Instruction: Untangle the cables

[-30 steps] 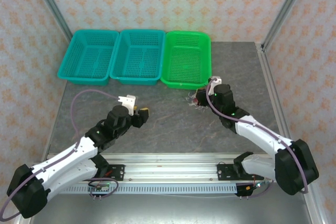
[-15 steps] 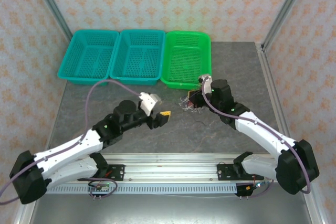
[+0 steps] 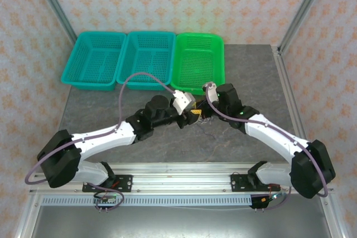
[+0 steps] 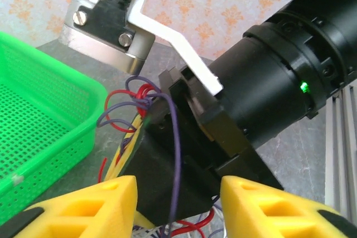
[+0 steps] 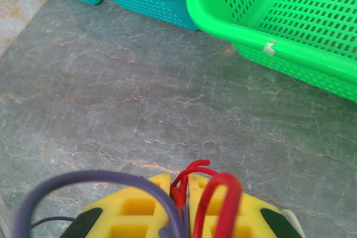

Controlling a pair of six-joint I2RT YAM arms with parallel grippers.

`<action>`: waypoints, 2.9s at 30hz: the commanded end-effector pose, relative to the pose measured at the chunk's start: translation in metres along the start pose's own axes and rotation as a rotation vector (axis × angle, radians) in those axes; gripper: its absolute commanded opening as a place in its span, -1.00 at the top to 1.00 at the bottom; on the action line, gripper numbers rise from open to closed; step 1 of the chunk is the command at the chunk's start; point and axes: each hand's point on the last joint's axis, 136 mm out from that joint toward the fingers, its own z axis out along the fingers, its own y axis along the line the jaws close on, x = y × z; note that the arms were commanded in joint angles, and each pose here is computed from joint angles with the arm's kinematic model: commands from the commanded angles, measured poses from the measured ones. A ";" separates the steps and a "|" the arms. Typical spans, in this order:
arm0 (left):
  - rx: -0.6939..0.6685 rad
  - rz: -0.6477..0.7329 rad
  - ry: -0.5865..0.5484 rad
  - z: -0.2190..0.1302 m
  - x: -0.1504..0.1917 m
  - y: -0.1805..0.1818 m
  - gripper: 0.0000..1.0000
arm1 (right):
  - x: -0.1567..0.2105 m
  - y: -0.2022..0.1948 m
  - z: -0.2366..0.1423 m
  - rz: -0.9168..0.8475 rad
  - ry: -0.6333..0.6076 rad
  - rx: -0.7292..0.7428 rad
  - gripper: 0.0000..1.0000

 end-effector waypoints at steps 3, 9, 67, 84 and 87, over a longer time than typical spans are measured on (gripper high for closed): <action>-0.036 0.014 -0.096 0.011 -0.028 0.008 0.59 | -0.022 0.037 -0.008 -0.040 -0.050 -0.143 1.00; -0.031 0.023 -0.081 0.013 -0.023 0.007 0.86 | -0.020 0.039 -0.010 -0.042 -0.060 -0.160 1.00; -0.658 -0.397 -0.022 -0.153 0.043 0.109 1.00 | 0.072 -0.187 -0.078 1.005 -0.351 0.518 0.07; -0.304 -0.240 -0.333 -0.145 -0.133 0.055 1.00 | -0.078 -0.115 -0.163 0.697 -0.741 0.256 -0.98; -0.354 -0.175 -0.377 -0.133 -0.184 0.068 1.00 | -0.091 -0.100 -0.164 0.687 -0.731 0.177 -0.98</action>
